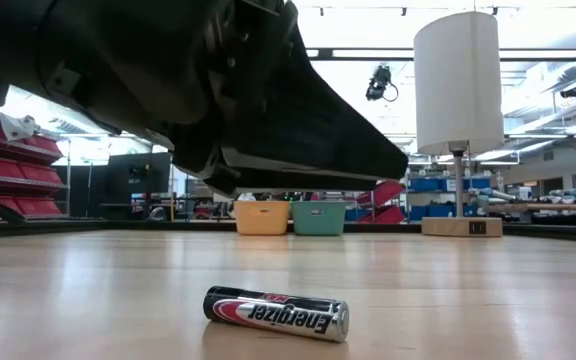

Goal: Sort batteries
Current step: Put the silver battery into the yellow bin

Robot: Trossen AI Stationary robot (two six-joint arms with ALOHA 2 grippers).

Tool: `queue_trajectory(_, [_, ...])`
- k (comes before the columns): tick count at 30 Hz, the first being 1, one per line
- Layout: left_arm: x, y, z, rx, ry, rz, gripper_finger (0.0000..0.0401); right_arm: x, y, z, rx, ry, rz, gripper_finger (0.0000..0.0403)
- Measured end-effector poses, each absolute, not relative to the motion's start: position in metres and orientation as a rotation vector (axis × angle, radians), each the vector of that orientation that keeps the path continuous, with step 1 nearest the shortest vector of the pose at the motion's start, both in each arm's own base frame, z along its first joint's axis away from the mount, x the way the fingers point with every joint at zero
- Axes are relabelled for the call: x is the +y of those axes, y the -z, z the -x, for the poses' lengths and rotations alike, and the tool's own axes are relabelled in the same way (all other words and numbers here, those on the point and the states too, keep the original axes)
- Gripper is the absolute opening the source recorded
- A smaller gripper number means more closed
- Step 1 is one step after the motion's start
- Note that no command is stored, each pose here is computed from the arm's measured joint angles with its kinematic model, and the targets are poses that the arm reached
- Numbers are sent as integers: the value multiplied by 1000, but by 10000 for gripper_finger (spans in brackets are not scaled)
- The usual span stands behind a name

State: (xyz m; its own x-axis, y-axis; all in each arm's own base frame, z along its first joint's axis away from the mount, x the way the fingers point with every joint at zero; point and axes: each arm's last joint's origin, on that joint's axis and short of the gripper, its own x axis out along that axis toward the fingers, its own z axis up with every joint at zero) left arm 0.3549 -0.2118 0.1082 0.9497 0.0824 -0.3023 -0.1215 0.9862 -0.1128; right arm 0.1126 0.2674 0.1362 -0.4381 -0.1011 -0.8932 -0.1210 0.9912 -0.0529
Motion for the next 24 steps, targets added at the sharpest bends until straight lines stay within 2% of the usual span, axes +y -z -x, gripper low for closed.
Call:
queue_trajectory(6, [-212,-112,-356,267,-99,155,183,248,-143,-120,2091,71,278,287])
queue_trajectory(12, [-216,-113,-354,261,-86,157,183,257,-156,-134,2055,-75,280,290])
queue_trajectory(18, [-219,-112,-352,263,-77,158,183,262,-153,-140,2018,-104,195,300])
queue_trajectory(24, [-224,-112,-349,272,-62,148,183,257,-142,-135,2059,26,90,317])
